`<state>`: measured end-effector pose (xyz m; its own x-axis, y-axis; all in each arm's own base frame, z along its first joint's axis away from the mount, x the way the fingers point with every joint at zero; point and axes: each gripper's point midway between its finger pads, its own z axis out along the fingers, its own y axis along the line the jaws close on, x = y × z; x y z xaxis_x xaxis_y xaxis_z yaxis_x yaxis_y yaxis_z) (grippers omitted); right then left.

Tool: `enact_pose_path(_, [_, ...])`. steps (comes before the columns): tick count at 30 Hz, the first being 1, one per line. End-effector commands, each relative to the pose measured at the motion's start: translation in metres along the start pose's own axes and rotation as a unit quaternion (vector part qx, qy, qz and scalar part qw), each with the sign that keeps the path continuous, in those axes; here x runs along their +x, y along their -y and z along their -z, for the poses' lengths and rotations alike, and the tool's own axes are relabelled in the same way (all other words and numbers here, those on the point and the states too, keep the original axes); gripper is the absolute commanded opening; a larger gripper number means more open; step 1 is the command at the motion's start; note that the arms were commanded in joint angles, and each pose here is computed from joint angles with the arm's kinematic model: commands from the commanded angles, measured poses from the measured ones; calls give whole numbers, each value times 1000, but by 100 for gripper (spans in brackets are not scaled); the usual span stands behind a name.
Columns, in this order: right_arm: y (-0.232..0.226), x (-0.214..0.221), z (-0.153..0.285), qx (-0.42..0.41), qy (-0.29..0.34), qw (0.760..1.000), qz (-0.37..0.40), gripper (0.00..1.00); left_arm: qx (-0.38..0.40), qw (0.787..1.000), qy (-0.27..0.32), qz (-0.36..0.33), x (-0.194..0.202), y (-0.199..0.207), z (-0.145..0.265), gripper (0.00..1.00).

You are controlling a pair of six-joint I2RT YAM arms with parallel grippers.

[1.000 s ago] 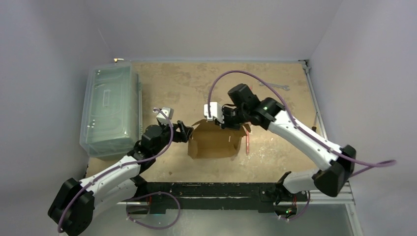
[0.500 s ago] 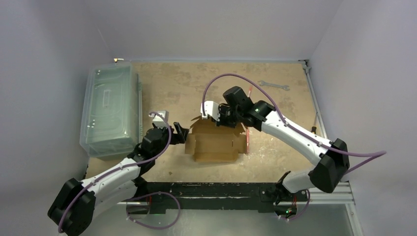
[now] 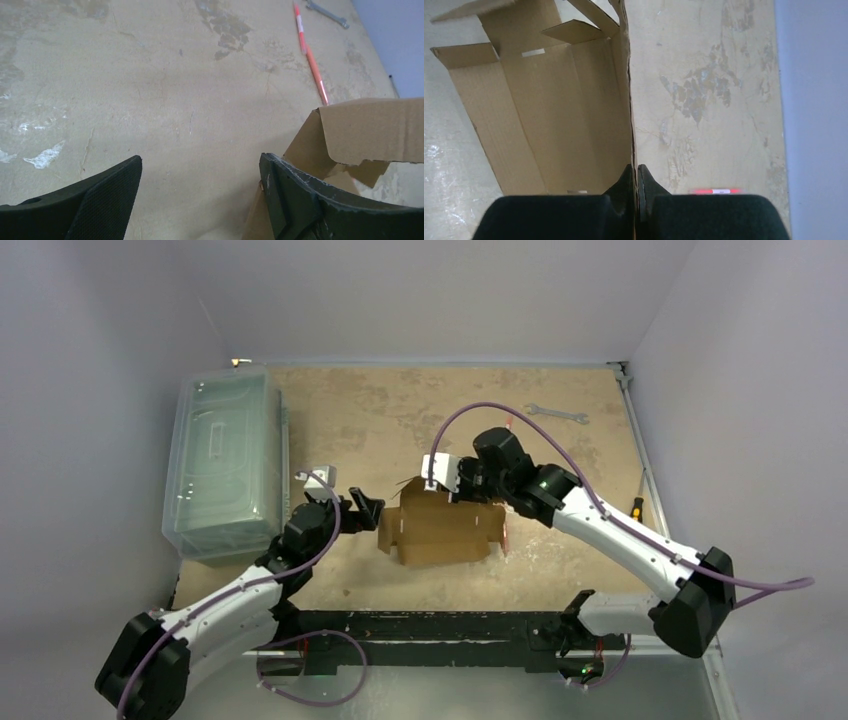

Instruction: Fold the paper box

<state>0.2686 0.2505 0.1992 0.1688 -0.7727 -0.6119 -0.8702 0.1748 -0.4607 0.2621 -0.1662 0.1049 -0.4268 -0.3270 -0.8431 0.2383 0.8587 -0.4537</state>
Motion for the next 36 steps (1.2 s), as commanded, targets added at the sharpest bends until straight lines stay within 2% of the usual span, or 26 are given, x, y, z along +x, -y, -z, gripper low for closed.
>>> enact_pose_path(1, [32, -27, 21, 85, 64, 994, 17, 0, -12, 999, 32, 22, -17, -3, 8, 88])
enact_pose_path(8, [48, -19, 31, 142, 50, 988, 23, 0, -6, 999, 33, 24, -16, -2, 8, 88])
enact_pose_path(15, [51, -20, 35, 153, 52, 987, 22, 0, -8, 999, 32, 2, -23, -1, 1, 89])
enact_pose_path(23, [18, -15, 17, 71, 57, 995, 49, 0, -5, 999, 37, -6, -31, 2, 4, 89])
enact_pose_path(31, [6, -26, 16, 9, 66, 997, 48, 0, 96, 988, 112, -37, -80, 48, 24, 89])
enact_pose_path(36, [-1, -31, 11, -38, 52, 997, 32, 0, 122, 981, 124, -80, -102, 66, 29, 89])
